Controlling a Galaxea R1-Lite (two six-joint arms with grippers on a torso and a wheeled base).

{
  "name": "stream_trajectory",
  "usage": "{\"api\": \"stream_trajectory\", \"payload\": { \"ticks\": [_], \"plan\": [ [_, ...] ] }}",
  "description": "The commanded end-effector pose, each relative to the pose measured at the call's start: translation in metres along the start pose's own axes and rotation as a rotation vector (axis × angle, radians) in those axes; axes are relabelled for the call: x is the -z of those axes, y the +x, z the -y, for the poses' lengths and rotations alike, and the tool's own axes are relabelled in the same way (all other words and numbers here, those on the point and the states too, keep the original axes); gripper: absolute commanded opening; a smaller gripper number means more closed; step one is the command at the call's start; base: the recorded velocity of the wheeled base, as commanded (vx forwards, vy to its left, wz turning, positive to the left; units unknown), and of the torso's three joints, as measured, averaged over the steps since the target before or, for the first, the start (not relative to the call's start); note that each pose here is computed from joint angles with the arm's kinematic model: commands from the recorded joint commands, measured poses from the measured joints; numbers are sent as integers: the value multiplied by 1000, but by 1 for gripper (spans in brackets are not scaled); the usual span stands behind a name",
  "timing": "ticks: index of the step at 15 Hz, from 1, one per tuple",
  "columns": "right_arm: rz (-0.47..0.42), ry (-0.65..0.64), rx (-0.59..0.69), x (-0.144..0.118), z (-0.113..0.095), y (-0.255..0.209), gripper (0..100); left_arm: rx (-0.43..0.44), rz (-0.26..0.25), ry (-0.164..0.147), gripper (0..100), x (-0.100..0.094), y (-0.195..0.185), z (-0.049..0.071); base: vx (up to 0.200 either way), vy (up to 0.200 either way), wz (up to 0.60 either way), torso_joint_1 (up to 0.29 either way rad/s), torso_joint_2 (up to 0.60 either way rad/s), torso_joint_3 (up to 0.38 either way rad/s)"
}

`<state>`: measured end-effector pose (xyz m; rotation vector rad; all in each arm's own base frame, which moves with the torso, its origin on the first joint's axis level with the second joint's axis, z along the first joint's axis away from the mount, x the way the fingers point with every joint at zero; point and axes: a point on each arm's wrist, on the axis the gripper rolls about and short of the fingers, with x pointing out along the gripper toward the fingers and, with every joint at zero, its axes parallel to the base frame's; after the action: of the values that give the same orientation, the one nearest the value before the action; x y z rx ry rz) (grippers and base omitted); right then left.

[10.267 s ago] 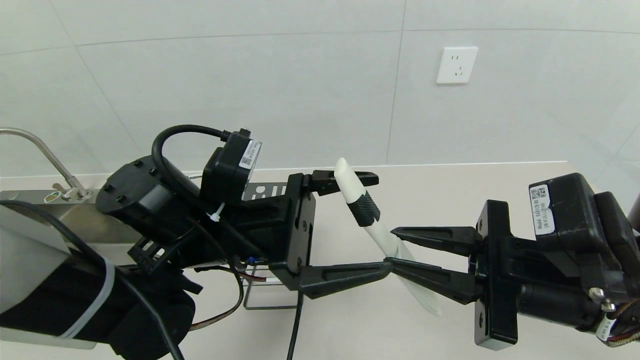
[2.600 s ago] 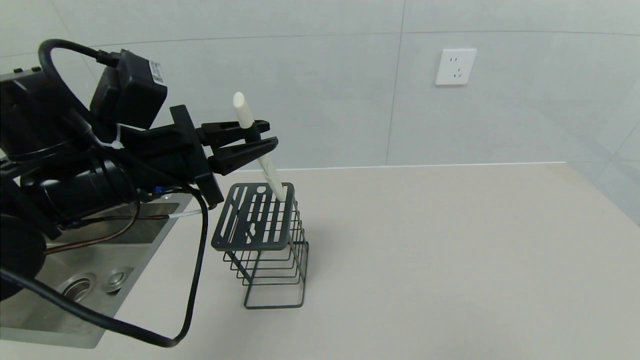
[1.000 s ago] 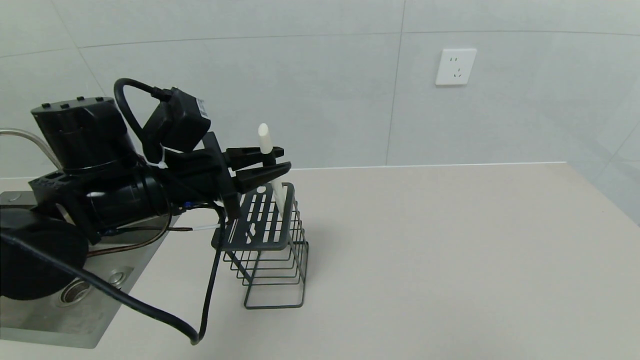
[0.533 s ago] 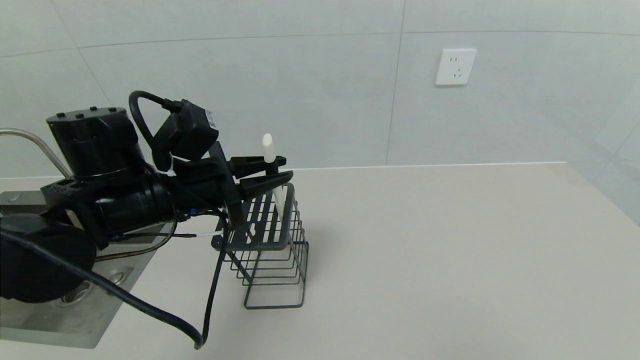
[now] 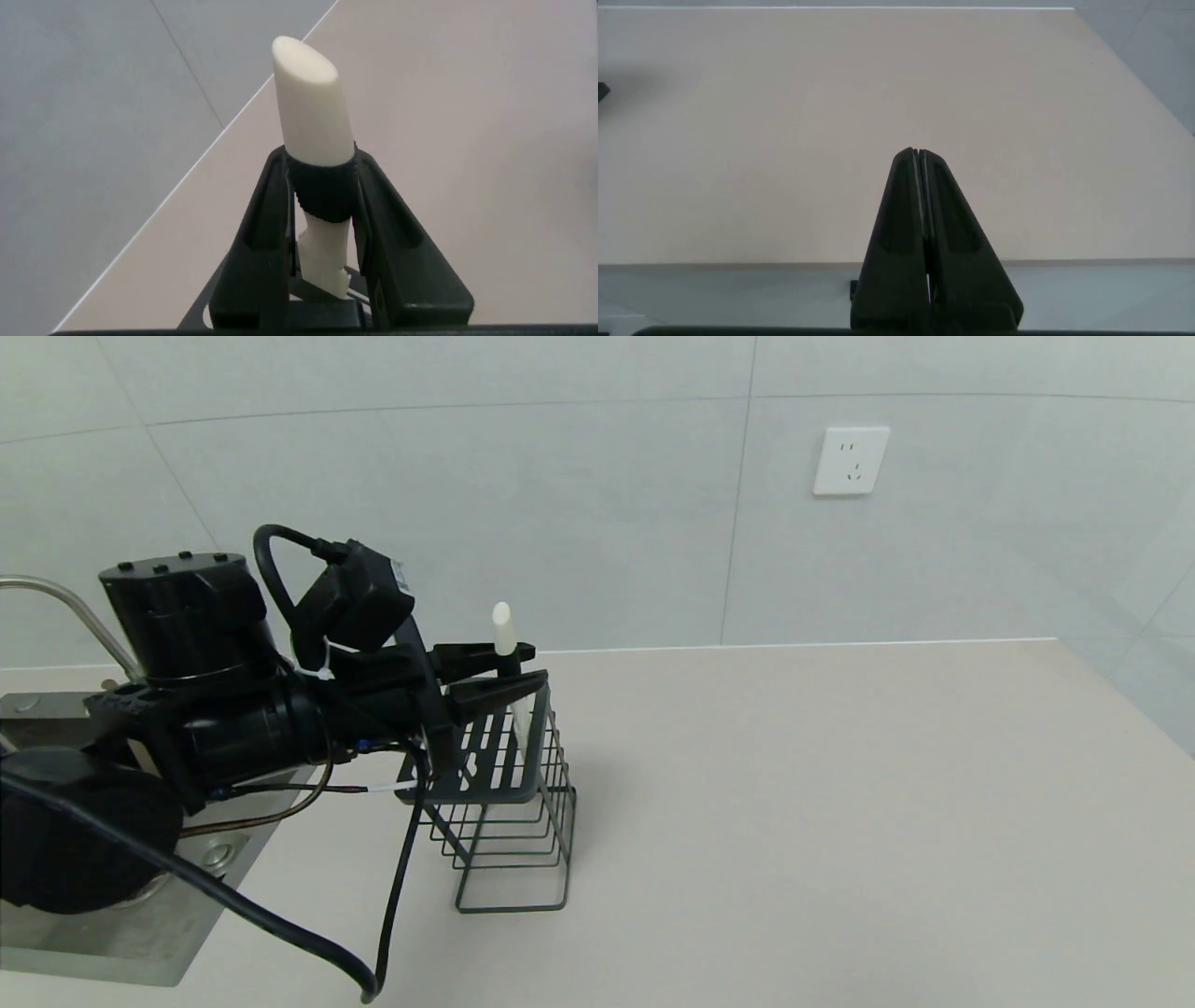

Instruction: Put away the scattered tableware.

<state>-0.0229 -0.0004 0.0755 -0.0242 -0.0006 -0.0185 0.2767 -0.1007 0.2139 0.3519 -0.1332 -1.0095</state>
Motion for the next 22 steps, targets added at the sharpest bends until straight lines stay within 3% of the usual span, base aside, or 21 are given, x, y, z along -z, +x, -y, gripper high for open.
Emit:
{"api": "stream_trajectory", "payload": {
  "ticks": [1, 22],
  "plan": [
    [-2, 0, 0, 0, 0, 0, 0, 2, -8, -8, 0, 3, 1, 1, 0, 0, 0, 0, 0, 0],
    [-1, 0, 0, 0, 0, 0, 0, 2, -74, -61, 0, 24, 1, 8, 0, 0, 0, 0, 0, 0]
  ]
}}
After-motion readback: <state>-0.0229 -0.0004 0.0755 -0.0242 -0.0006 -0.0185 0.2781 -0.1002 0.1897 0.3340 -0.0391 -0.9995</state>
